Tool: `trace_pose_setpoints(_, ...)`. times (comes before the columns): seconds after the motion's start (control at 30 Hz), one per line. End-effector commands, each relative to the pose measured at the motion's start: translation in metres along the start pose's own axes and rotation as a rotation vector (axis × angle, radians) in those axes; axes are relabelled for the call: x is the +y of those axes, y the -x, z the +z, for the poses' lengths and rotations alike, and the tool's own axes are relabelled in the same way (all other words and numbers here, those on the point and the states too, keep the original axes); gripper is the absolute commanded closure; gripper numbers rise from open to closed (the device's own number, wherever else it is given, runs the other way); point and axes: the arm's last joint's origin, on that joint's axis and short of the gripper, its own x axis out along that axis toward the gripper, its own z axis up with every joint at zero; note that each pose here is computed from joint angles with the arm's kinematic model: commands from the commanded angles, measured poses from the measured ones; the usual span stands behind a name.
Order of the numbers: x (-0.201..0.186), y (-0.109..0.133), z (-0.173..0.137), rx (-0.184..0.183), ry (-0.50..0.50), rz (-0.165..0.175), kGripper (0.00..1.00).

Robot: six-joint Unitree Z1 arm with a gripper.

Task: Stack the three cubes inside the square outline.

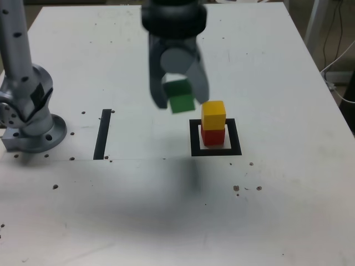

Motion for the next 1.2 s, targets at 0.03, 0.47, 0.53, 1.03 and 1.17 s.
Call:
trace_pose_setpoints(0.03,0.017,-0.002,0.011,0.019,-0.076,0.011,0.58)
trace_pose_setpoints(0.47,0.037,-0.015,0.050,0.041,0.017,0.020,0.58)
trace_pose_setpoints(0.53,0.037,-0.016,0.054,0.040,0.023,0.018,0.58)
trace_pose_setpoints(1.03,0.040,-0.028,0.068,0.055,0.043,0.014,0.58)
trace_pose_setpoints(1.17,0.039,-0.028,0.069,0.056,0.042,0.005,0.58)
